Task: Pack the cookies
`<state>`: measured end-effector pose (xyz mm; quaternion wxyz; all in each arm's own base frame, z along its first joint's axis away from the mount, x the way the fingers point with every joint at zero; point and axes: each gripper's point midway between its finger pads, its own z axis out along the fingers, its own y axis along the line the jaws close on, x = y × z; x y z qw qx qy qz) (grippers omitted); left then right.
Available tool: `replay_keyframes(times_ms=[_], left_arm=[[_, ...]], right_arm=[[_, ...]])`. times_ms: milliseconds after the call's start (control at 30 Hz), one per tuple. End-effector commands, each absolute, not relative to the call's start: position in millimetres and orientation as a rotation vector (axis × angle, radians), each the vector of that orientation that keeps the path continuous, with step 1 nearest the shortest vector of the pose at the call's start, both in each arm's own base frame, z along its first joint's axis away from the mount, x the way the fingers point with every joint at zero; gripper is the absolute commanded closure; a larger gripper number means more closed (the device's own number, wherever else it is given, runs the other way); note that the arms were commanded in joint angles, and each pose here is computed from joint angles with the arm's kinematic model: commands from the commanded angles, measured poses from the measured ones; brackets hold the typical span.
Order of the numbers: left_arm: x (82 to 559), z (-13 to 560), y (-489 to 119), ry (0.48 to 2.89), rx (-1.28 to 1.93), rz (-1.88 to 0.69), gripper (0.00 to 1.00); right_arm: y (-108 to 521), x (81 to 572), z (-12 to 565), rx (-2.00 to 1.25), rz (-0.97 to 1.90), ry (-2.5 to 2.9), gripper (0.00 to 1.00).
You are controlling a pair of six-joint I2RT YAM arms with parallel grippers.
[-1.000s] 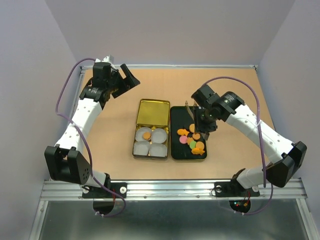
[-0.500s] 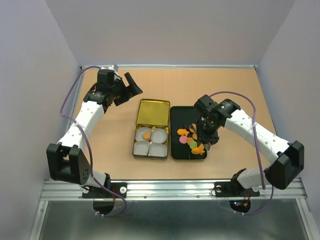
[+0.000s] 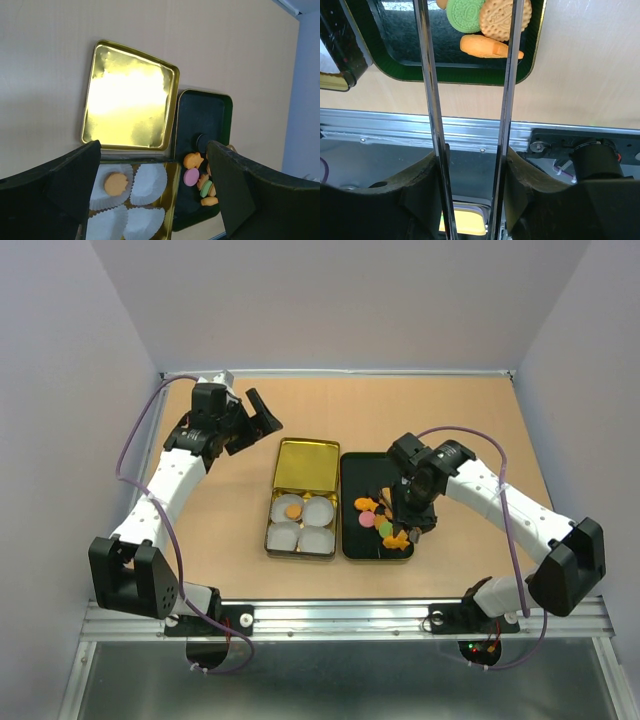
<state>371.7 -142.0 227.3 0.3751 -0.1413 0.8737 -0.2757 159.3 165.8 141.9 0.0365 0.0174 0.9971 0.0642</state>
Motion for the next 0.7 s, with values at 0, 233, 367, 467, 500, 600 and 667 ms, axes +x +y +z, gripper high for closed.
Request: replay_keyframes(times_ms=[0, 233, 367, 467, 500, 600, 667], left_arm=[[367.4, 238.2, -142.0, 2.193, -0.312, -0.706, 0.02], [363.7, 237.0, -140.7, 2.193, -0.306, -0.701, 0.03], [362.4, 235.3, -139.9, 2.195, -0.309, -0.697, 0.04], [361.9, 236.4, -139.5, 2.194, -0.308, -0.695, 0.04], [361.3, 236.4, -139.3, 2.195, -0.308, -0.695, 0.04], [360.9, 237.1, -138.7, 2.193, -0.308, -0.691, 0.04], [360.0, 236.4, -138.5, 2.196, -0.309, -0.691, 0.04]], right_arm=[[159.1, 156.7, 138.4, 0.044, 0.156, 3.069, 0.5], [157.4, 153.9, 131.7, 0.045, 0.15, 3.077, 0.46], [156.9, 152.0, 121.2, 0.038, 0.144, 3.088, 0.46], [159.8, 155.6, 118.5, 0.037, 0.163, 3.076, 0.46], [160.9, 156.2, 117.6, 0.036, 0.168, 3.076, 0.46], [166.1, 161.8, 116.1, 0.028, 0.184, 3.066, 0.46], [170.2, 166.4, 116.0, 0.023, 0.197, 3.058, 0.46]])
